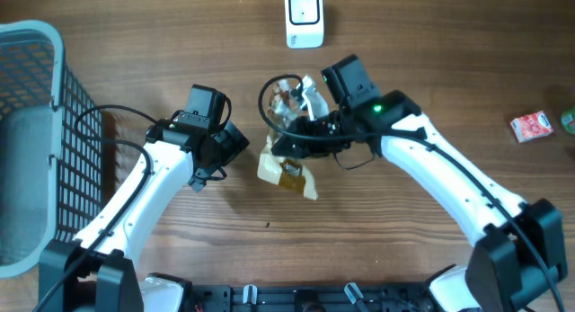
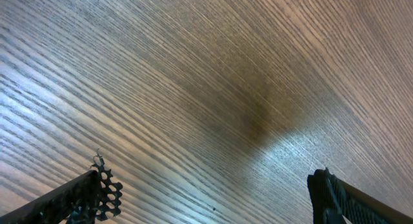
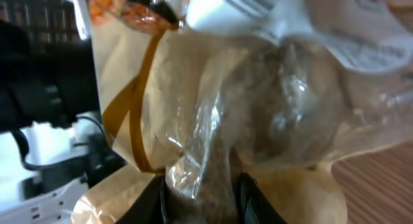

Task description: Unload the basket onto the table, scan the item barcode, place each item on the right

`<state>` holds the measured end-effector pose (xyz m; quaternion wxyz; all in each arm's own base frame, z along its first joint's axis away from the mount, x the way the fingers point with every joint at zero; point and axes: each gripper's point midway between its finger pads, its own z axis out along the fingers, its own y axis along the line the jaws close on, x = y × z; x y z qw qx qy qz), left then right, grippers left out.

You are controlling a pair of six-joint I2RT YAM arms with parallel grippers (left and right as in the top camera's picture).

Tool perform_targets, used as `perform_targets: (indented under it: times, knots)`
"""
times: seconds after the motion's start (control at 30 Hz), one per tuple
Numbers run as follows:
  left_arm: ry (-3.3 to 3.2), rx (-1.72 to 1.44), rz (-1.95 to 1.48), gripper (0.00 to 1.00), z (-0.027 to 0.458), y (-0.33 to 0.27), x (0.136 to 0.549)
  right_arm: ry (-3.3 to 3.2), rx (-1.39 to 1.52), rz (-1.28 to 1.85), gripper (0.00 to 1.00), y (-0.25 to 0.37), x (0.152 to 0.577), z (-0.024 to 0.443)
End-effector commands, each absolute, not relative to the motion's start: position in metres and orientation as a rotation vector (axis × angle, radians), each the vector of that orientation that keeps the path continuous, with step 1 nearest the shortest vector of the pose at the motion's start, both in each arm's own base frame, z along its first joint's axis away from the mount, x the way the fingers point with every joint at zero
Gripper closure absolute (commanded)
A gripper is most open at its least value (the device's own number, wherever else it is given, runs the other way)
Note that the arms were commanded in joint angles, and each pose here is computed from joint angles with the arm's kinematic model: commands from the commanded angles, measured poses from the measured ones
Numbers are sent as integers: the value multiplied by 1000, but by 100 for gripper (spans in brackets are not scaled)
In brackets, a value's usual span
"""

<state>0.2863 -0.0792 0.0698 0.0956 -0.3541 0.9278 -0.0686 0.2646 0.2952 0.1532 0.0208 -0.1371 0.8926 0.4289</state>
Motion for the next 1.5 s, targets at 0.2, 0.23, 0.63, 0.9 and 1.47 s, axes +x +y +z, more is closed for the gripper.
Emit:
perform_targets:
  times: [0.2, 0.23, 0.63, 0.9, 1.47]
  knots:
    - [2729, -1045, -192, 0, 74, -75, 290, 3098, -22, 1155, 67, 251, 253, 61]
    - [2729, -1045, -192, 0, 74, -75, 290, 3118, -22, 1038, 53, 237, 259, 58]
    - [2649, -1247, -217, 0, 74, -37, 299, 2904, -739, -176, 0, 230, 251, 115]
    - [2613, -1338, -193, 0, 73, -16, 297, 2690, -1083, -548, 0, 267, 206, 63]
    - [2611, -1363, -181, 0, 73, -10, 294, 2885, -907, -648, 49, 223, 257, -24]
